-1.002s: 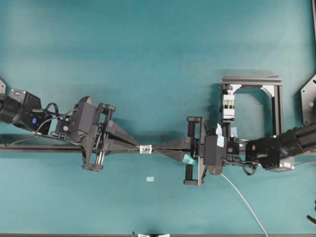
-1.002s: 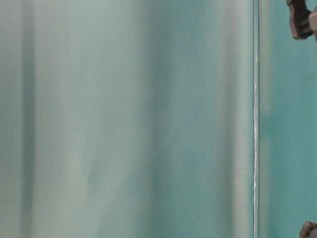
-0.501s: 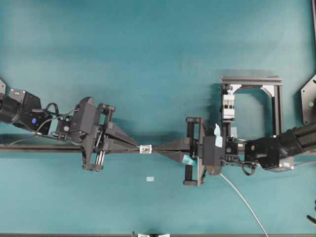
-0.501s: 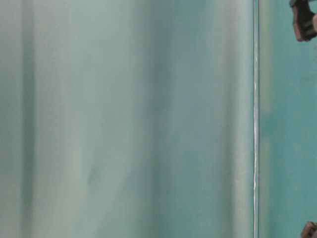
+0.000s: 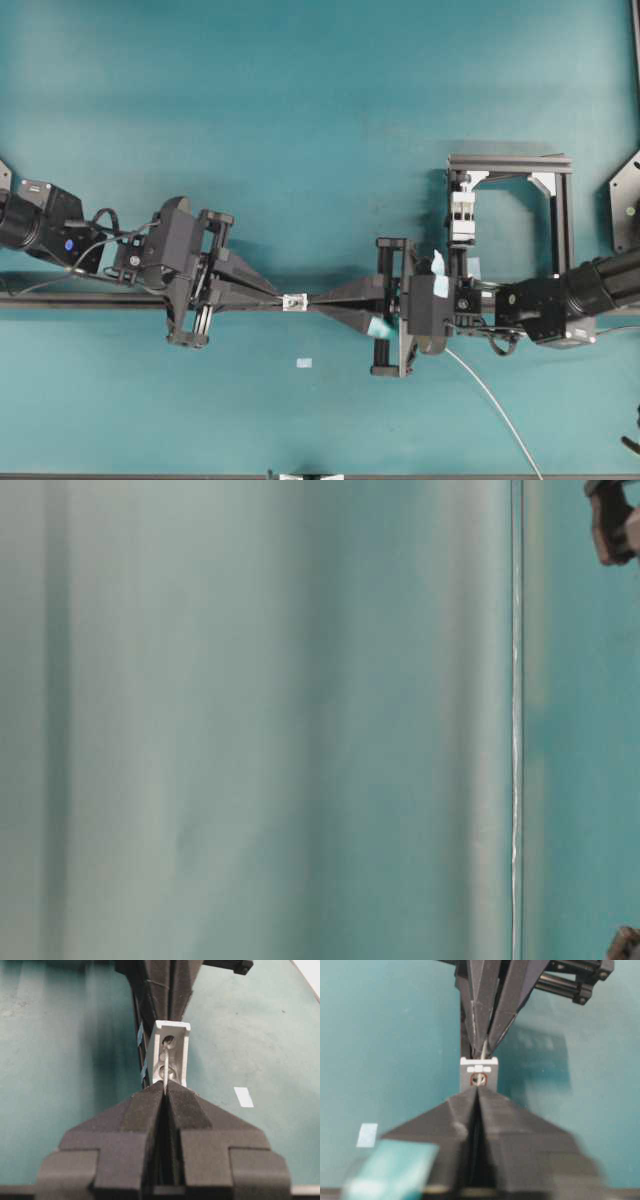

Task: Insert the wire through the hole in the metal fitting marked with a red label. (retake)
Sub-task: 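Grasp the wire tip emerging from the hole with the left gripper, then open the right gripper and pull the wire leftward with the left gripper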

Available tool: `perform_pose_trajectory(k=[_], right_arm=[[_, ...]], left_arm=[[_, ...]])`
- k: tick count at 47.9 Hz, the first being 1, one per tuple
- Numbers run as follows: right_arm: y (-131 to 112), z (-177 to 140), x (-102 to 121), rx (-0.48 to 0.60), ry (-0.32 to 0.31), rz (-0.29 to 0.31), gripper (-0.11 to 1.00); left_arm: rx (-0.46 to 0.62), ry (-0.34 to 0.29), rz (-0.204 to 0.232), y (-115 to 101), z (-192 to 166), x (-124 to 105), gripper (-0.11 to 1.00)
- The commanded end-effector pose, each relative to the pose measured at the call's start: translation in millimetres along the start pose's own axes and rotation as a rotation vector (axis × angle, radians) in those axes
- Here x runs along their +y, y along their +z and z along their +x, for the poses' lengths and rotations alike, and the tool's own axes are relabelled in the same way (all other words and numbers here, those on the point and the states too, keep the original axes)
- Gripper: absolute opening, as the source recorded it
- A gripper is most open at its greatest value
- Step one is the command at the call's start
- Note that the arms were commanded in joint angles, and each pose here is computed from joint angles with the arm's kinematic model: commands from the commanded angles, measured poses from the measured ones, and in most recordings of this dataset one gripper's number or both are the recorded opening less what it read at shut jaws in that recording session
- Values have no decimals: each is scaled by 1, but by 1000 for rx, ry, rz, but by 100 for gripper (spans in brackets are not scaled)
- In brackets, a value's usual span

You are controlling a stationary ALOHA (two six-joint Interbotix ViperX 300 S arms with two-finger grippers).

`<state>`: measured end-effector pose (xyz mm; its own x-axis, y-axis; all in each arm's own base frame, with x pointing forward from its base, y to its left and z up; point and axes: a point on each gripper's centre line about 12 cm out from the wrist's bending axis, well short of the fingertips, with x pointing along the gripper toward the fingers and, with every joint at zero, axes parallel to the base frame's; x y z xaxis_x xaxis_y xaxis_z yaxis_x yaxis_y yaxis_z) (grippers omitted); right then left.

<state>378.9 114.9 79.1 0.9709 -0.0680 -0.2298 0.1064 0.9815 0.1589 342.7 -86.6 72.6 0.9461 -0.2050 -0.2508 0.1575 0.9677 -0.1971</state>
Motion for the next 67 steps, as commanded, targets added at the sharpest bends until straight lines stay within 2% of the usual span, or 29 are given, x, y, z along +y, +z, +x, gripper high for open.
perform_pose_trajectory(k=[1,8,9,19,43,67], right_arm=[[20,-2,5,-46,14,24,32],[26,-7,9,-58,29,28,75],[26,-7,10,-58,32,27,76],[27,-11,11,-57,39,25,73],[24,-13,10,-49,38,24,74],[24,-13,9,-49,37,24,73]], left_arm=[[-35,-13,2,12,1,-4,-11],[-36,-15,2,12,0,-5,-10],[-36,-17,3,12,0,-5,-10],[-37,-24,8,16,-12,-8,-11],[11,-57,26,16,-78,-15,-10],[73,-61,38,18,-115,-16,-10]])
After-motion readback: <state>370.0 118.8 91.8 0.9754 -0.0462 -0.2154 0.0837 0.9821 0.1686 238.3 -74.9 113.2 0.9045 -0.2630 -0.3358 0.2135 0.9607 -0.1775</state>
